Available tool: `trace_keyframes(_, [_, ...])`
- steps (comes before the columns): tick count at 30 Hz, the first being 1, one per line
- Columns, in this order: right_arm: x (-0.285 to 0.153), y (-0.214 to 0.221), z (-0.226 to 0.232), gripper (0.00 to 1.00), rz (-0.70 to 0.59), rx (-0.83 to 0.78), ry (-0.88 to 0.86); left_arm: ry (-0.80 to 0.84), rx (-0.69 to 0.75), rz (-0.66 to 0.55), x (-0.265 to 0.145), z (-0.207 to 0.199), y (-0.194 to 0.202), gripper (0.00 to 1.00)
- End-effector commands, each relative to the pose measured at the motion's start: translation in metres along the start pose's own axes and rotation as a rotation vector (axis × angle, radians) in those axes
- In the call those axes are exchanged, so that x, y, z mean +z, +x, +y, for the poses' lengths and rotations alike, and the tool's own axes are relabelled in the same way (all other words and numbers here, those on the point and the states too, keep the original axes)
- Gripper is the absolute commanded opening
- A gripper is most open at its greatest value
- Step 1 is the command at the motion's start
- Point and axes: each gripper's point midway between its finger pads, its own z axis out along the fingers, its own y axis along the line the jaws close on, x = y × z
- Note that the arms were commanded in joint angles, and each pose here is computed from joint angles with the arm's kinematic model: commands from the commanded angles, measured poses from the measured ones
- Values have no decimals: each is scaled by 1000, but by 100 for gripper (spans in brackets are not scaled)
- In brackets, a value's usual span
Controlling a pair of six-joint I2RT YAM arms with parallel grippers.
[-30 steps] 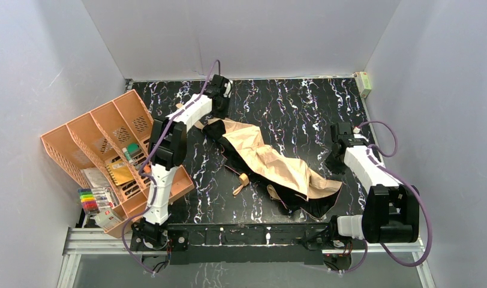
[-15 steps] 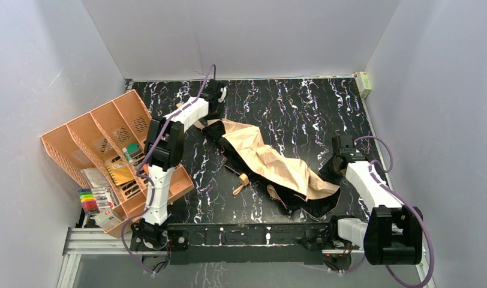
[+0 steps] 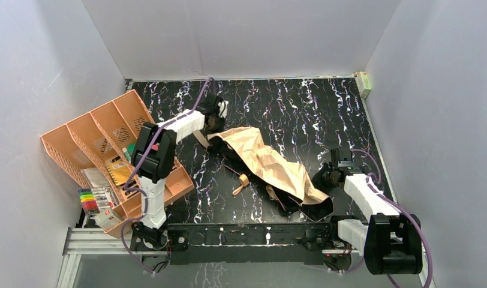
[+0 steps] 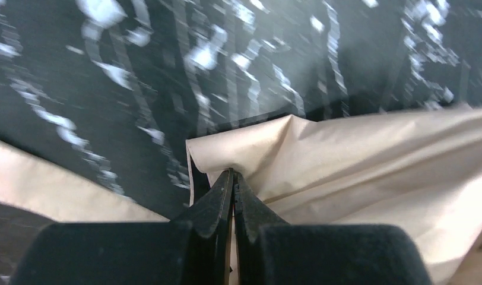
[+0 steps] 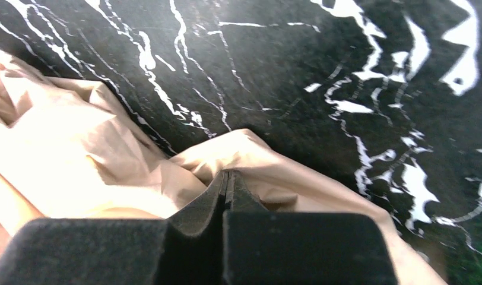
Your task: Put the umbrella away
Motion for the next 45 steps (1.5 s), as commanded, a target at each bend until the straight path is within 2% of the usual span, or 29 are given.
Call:
trace_keyframes(1, [4,-6,32,4,5,20,-149,207,40,90,-11,-62,46,0])
trace_keyframes(4, [11,-10,44,0,7,30,-189,266,96,88,-10,-94,57,0])
trace_keyframes(11, [29,-3,94,0,19,3,-218,369,191,92,-4,-162,77,0])
trace_keyframes(16, [41,4,131,0,-29,112,-289,418,248,95,-4,-195,85,0])
trace_keyframes(20, [37,-10,156,0,-108,212,-418,447,272,96,-7,-206,92,0])
trace_keyframes(23, [22,-22,174,0,-177,230,-537,467,308,79,-11,-208,89,0])
trace_keyframes(28, [7,-24,178,0,-220,12,-437,418,319,15,-10,-195,59,0])
trace_keyframes(33, [4,8,154,13,-103,-271,-389,431,324,-52,-12,-190,9,0])
trace_keyframes(37, [5,21,107,24,-60,-361,-238,399,280,-98,-14,-172,-28,1])
trace_keyframes(40, [-7,19,86,33,-98,-389,-175,390,235,-143,-27,-155,-49,7])
trace_keyframes(45, [-41,-2,88,51,-268,-439,-196,335,176,-243,-73,-120,-74,17])
